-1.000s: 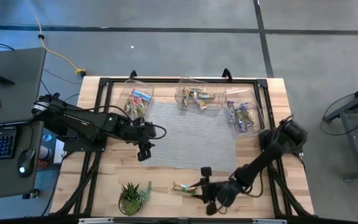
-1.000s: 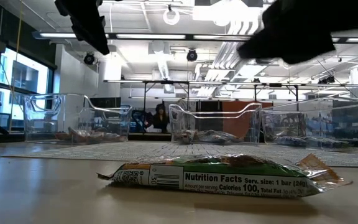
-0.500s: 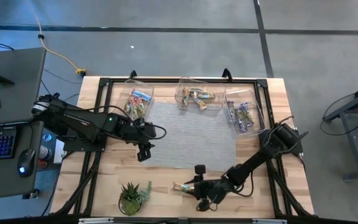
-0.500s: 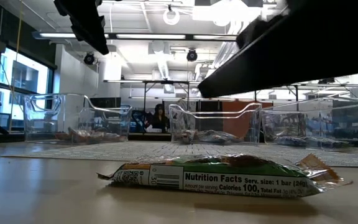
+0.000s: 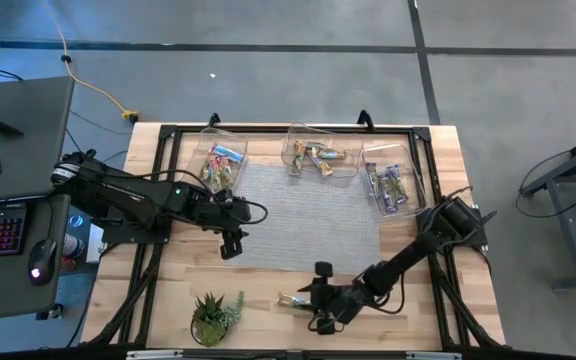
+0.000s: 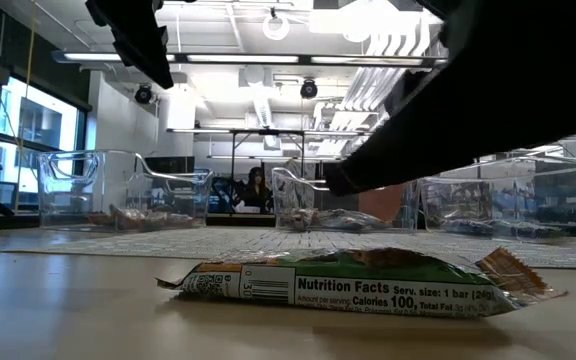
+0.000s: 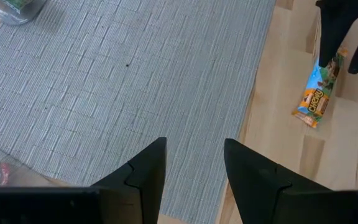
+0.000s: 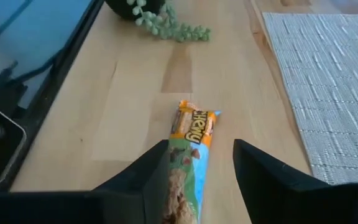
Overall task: Pick and place Granola Bars by type
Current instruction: Put the yellow granola bar into the middle transparent bin
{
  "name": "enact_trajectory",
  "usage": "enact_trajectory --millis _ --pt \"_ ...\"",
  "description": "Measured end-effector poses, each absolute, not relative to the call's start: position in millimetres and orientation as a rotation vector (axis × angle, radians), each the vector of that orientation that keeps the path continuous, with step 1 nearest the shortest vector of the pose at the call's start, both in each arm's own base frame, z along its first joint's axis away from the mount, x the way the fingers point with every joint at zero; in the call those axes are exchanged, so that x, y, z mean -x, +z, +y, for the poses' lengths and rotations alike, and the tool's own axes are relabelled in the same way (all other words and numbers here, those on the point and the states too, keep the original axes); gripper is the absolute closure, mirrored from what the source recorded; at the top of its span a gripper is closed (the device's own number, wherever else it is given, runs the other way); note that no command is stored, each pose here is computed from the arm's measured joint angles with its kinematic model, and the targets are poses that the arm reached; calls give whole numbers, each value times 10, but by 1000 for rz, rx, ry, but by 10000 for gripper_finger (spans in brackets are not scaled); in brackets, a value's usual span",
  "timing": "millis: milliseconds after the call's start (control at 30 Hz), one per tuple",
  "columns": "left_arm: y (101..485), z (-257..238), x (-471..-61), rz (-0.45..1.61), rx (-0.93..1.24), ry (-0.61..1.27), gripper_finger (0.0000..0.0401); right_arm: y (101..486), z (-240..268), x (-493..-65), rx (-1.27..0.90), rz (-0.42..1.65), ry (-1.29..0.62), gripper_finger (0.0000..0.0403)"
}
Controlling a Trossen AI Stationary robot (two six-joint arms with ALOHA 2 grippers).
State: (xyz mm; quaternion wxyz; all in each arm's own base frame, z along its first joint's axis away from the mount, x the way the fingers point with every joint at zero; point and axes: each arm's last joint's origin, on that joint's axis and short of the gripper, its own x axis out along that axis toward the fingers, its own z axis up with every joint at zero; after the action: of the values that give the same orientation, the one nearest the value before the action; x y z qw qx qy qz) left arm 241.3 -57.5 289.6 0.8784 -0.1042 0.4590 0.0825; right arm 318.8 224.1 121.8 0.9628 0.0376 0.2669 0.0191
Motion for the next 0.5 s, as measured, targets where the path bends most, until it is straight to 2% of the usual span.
enact_trajectory --millis 133,267,500 --pt "2894 -574 -2411 960 217 172 245 1195 2264 -3143 -22 555 20 220" --pt "2891 -573 -2406 965 215 174 245 1172 2253 -3134 -79 572 -15 194" --pt "2892 -574 -2407 965 215 173 245 937 2410 -3054 -40 619 73 174"
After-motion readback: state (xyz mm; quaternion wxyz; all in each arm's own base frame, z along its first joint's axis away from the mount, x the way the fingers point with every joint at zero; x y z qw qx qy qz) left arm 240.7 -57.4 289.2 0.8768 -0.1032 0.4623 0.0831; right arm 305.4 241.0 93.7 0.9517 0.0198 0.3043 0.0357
